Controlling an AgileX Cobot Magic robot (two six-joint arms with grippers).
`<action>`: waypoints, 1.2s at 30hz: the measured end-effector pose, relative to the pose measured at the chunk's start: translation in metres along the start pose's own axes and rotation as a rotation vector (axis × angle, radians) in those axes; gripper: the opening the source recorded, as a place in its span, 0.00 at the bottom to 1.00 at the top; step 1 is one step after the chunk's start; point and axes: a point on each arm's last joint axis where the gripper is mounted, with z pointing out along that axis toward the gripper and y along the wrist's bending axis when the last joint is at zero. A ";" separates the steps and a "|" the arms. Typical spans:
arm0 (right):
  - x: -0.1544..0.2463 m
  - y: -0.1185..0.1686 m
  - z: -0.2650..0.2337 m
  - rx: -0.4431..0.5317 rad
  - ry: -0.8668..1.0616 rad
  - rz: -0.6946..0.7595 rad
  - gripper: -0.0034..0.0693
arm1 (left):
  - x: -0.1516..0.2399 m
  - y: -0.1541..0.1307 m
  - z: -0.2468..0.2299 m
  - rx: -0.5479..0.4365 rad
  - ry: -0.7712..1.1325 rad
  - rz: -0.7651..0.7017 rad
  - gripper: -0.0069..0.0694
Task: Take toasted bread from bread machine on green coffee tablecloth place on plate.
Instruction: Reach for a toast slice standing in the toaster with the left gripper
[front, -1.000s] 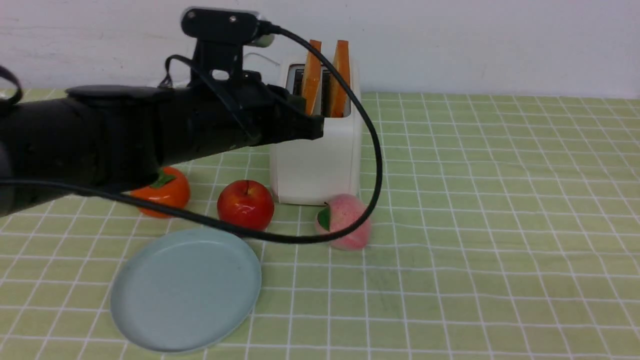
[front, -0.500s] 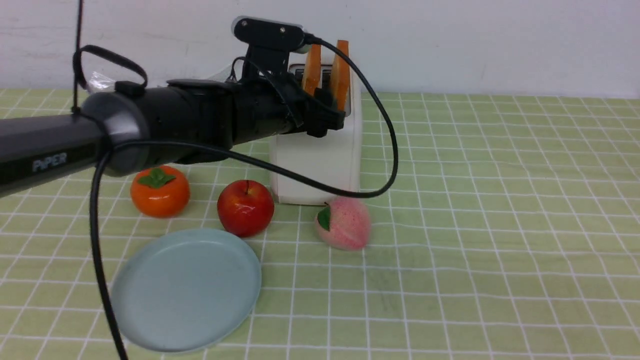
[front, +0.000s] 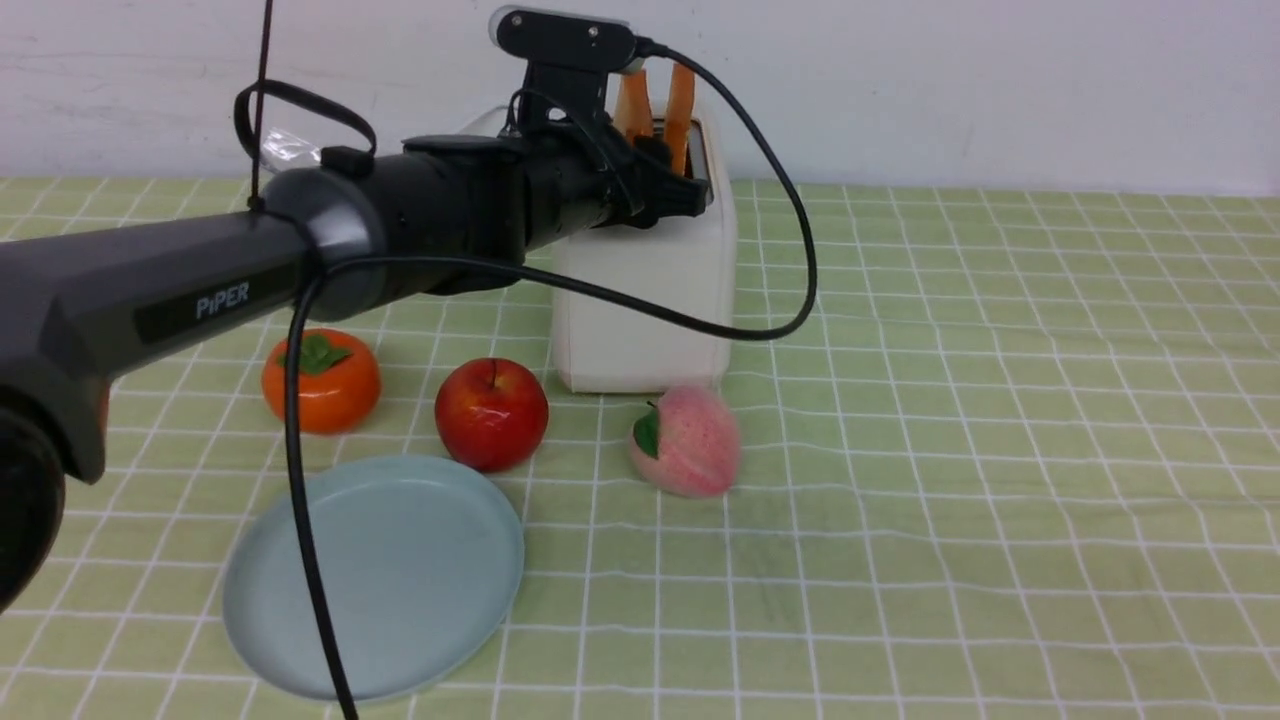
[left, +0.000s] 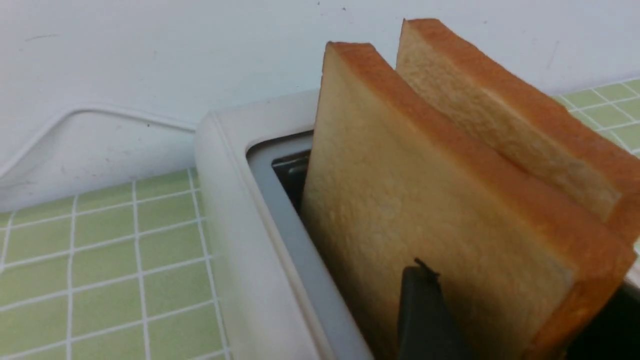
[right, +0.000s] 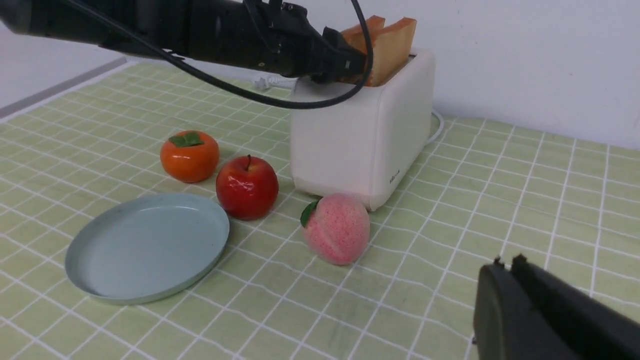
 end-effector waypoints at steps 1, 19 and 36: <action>0.000 0.000 0.000 0.002 -0.002 0.000 0.08 | 0.000 0.000 0.000 0.001 0.000 0.000 0.54; -0.005 -0.004 0.000 0.042 -0.053 0.003 0.10 | 0.008 0.002 -0.007 -0.007 0.031 0.010 0.54; -0.007 -0.006 0.000 0.060 -0.080 0.010 0.10 | 0.001 -0.001 -0.054 0.106 0.024 -0.023 0.58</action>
